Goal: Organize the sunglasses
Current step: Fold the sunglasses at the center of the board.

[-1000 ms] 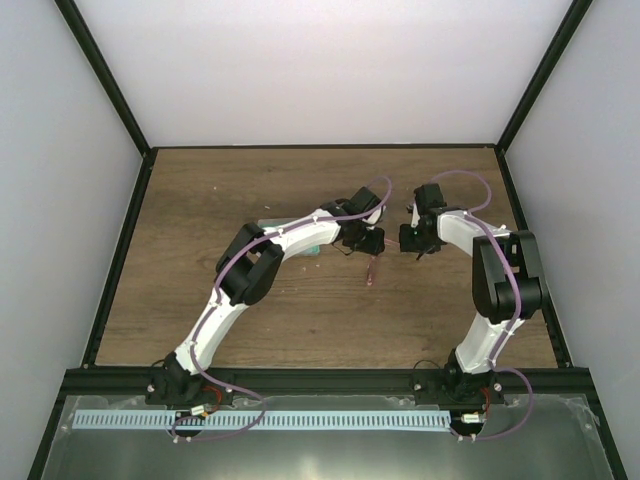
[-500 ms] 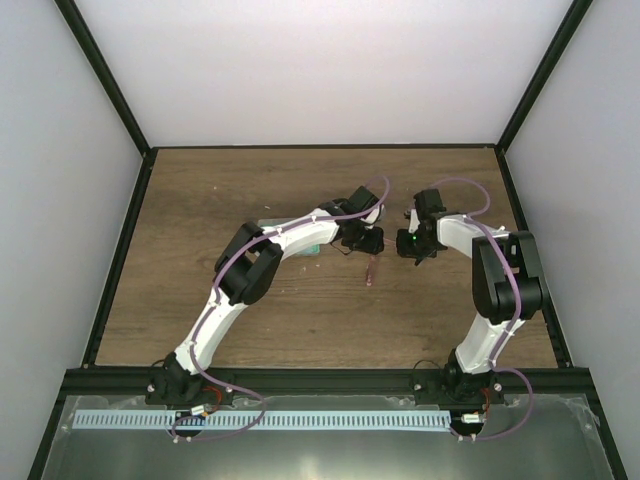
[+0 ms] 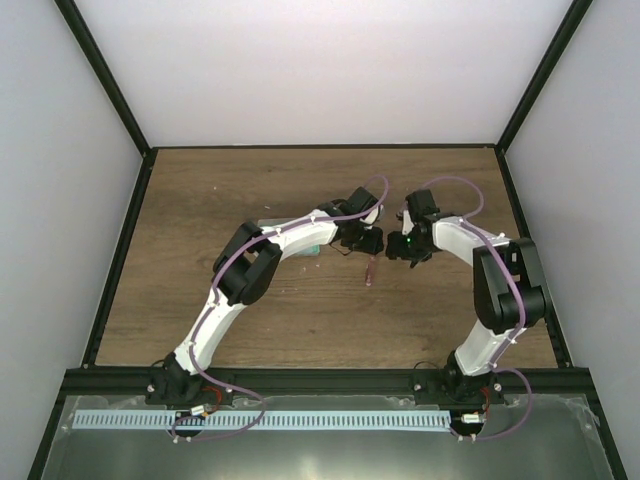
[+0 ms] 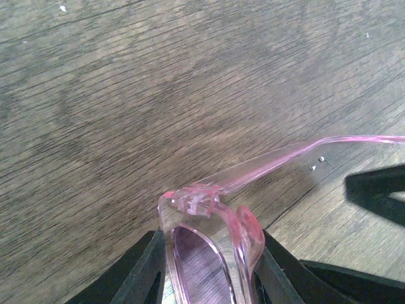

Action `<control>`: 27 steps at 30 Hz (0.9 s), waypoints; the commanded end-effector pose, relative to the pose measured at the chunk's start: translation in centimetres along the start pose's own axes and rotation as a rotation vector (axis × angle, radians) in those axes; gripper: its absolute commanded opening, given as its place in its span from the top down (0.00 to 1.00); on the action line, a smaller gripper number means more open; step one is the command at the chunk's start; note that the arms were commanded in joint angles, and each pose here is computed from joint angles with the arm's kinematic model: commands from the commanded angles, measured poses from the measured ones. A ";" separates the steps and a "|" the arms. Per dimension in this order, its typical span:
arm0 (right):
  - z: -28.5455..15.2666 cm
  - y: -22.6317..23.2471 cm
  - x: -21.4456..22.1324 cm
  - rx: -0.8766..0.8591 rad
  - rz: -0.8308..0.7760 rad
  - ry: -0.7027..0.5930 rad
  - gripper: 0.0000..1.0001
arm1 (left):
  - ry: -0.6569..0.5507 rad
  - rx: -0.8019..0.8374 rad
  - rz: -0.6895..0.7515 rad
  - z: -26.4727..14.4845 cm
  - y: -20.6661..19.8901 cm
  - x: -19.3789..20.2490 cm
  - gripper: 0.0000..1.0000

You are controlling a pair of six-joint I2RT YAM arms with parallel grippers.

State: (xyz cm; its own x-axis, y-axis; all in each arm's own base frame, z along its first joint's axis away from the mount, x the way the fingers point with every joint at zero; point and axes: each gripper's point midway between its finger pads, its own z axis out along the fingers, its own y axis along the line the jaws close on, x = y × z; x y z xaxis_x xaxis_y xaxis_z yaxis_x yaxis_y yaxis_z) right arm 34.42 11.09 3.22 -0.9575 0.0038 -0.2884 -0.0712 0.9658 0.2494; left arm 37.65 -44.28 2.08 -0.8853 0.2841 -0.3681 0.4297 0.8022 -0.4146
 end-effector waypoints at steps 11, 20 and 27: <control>1.1 -0.9 -4.4 0.105 -0.230 0.025 0.36 | 0.317 -0.321 -0.052 2.8 10.4 9.9 0.63; 3.1 -1.6 -2.2 0.102 -0.230 0.087 0.51 | 0.319 -0.328 -0.044 2.5 10.8 9.2 0.62; 2.5 0.0 -1.4 0.036 -0.194 0.064 0.74 | 0.323 -0.301 -0.060 2.8 10.6 9.2 0.63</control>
State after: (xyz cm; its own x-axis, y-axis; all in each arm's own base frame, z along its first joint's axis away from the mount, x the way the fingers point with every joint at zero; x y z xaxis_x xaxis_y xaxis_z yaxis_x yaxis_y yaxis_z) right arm 38.69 10.43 2.19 -0.9260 -0.2064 -0.3161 -0.2480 0.9639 0.0971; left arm 38.75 -42.32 2.01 -0.8698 0.3191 -0.3762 0.4490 0.8282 -0.3355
